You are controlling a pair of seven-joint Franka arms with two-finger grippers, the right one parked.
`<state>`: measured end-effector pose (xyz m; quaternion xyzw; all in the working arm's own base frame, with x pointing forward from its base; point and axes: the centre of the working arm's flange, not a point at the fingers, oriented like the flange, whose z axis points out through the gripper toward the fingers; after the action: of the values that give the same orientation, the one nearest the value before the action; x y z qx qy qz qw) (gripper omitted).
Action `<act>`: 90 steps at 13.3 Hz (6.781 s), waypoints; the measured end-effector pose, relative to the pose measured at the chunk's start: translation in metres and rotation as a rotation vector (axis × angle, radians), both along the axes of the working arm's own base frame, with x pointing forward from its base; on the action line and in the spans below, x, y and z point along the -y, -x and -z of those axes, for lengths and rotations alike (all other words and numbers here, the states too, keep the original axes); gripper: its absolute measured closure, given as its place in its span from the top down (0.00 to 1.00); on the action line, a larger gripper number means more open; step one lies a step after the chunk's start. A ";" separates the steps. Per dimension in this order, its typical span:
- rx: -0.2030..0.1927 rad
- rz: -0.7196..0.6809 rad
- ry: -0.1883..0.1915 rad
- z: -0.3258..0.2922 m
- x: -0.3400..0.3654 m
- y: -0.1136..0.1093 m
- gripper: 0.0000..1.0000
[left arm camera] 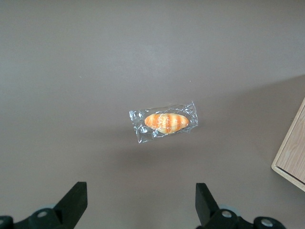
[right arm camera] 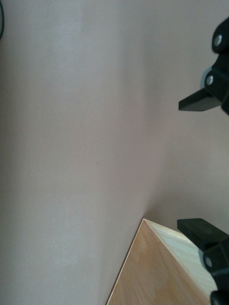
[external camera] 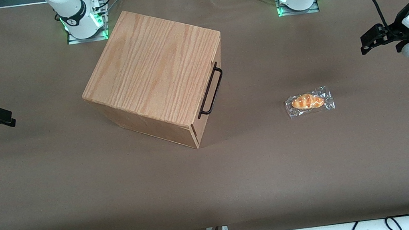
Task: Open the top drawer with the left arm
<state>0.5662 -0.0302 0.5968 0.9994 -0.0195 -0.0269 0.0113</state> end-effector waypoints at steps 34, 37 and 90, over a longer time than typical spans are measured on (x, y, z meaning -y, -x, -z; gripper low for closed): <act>-0.137 0.139 0.003 0.061 0.106 -0.005 1.00; -0.190 0.192 0.096 0.084 0.170 0.001 1.00; -0.136 0.309 0.255 0.234 0.231 -0.059 1.00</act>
<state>0.6252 -0.2610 0.3632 0.9709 -0.1749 -0.0928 0.1349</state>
